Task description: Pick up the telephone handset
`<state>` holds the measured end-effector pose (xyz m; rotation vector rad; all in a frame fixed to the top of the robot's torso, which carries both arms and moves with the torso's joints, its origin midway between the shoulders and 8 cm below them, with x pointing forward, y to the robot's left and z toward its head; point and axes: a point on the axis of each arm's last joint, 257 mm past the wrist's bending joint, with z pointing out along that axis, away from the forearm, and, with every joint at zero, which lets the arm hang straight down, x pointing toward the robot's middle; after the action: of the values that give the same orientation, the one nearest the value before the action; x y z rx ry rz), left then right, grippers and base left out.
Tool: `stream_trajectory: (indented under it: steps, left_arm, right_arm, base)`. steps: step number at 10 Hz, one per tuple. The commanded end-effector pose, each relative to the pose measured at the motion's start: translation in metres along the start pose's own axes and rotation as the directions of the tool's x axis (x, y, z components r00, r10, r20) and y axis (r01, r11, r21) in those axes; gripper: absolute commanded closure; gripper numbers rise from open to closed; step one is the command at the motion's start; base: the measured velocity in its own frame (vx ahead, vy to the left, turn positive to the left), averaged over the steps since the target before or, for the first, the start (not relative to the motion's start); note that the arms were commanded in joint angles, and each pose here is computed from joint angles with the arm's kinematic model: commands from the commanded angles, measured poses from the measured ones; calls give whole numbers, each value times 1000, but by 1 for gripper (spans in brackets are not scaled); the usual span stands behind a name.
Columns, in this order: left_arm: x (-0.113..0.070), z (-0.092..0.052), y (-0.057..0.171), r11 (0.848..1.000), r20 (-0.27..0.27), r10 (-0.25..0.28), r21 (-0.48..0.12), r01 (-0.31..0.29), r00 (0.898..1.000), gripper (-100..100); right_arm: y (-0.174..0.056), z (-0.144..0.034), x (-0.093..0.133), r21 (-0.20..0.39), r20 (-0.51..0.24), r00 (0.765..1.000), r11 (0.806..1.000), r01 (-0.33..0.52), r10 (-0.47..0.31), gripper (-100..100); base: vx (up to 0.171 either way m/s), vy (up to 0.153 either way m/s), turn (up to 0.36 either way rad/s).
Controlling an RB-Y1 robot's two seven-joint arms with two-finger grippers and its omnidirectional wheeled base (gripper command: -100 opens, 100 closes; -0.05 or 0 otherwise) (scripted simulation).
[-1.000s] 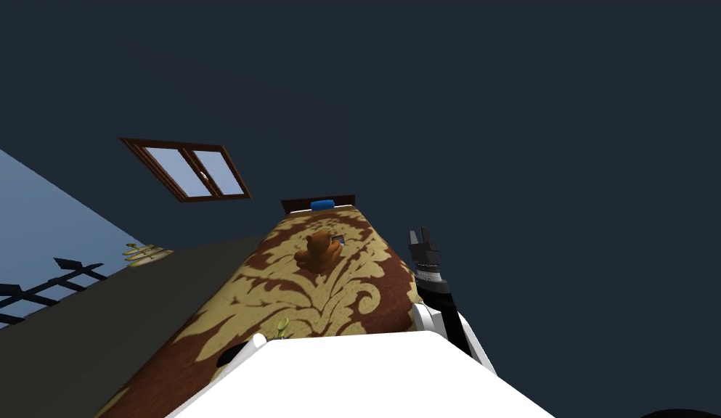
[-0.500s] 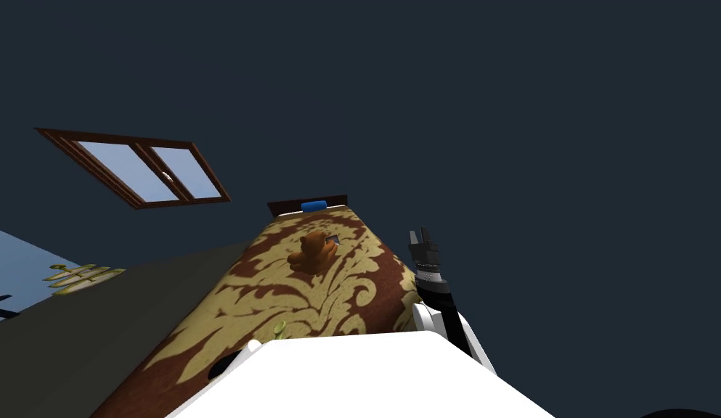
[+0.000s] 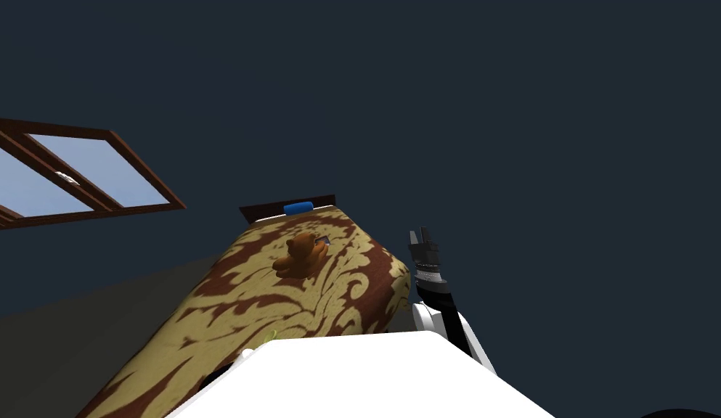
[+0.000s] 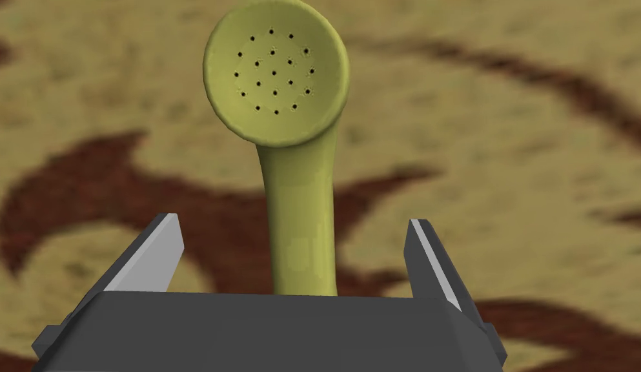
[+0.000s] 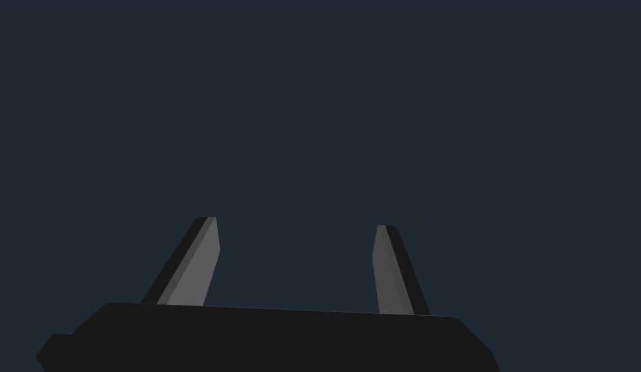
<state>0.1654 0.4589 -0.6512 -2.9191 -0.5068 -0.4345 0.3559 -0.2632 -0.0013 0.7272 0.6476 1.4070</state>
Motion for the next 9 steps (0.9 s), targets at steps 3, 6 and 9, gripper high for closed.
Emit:
stream_trajectory:
  steps: [3, 6, 9]
  left_arm:
    - [7, 1, -9, 1000, -14, -15, 19, 15, 1000, -100]
    - [-14, 2, -8, 997, 15, -78, 22, 78, 997, -100]
    - [-19, 2, -13, 992, 14, -118, 39, 118, 993, -100]
  right_arm:
    - [0, 0, 0, 0, 0, 1000, 1000, 0, 0, 0]
    - [0, 0, 0, 0, 0, 1000, 1000, 0, 0, 0]
    - [0, 0, 0, 0, 0, 1000, 1000, 0, 0, 0]
  base:
    - [-37, 12, -68]
    - [-6, 0, -92]
    - [-46, 8, -158]
